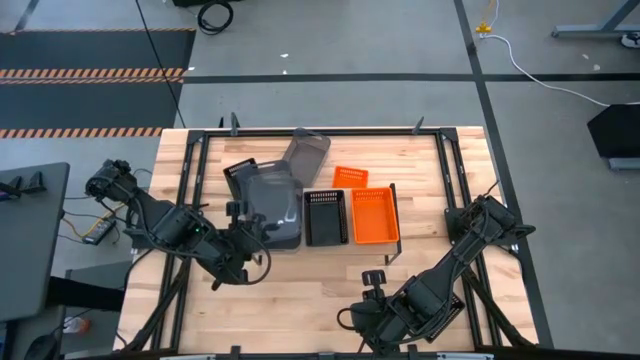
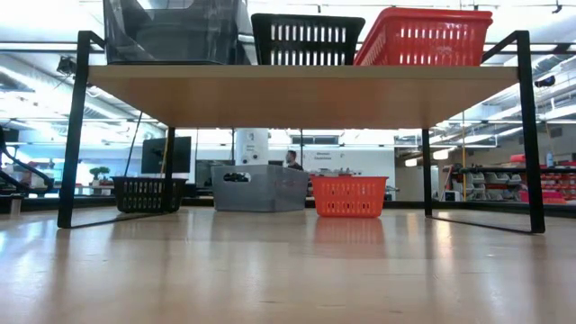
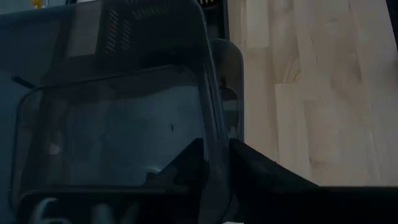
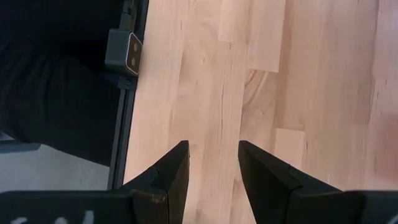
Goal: Stack baskets on shelf by color
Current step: Stack the bottom transparent black bin on top of the transparent black bin on the shelf, then adjust the black bin on the shelf
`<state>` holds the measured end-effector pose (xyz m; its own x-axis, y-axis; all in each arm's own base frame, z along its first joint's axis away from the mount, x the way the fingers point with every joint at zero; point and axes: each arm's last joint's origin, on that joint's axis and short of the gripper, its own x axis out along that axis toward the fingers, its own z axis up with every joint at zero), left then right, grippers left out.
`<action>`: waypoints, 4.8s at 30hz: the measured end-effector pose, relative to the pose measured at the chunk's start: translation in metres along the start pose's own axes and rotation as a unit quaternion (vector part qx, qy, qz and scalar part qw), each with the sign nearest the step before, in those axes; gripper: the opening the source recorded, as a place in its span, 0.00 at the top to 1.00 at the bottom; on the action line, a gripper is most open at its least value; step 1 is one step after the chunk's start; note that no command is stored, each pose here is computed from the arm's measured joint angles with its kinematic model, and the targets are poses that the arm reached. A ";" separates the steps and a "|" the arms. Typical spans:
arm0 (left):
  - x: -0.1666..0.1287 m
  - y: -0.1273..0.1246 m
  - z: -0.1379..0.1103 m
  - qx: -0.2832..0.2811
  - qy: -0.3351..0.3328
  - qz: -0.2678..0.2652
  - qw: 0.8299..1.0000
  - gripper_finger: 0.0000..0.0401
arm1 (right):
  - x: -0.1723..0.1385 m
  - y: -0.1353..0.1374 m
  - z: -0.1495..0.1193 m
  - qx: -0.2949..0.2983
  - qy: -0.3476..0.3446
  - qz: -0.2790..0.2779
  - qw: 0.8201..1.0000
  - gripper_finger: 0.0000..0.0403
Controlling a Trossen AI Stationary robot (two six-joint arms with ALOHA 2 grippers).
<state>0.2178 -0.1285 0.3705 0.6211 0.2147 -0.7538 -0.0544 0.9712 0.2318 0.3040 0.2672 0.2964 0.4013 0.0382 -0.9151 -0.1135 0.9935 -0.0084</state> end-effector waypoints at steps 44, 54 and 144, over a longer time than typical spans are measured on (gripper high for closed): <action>-0.010 -0.018 0.002 0.039 -0.046 -0.038 0.997 0.82 | 0.000 -0.001 0.002 -0.002 -0.022 -0.027 0.999 0.64; 0.005 -0.030 0.004 0.061 -0.027 -0.032 0.997 0.80 | 0.001 -0.004 0.004 0.001 -0.023 -0.032 0.999 0.64; -0.030 -0.003 0.034 0.061 -0.067 -0.011 0.996 0.87 | 0.005 -0.038 0.022 -0.081 -0.083 -0.204 0.972 0.64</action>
<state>0.2262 -0.1417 0.4133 0.7199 0.1699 -0.6729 0.0510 0.9540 0.2955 0.3300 0.2323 0.3010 0.5827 -0.3246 -0.7451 -0.0514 0.9002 -0.4324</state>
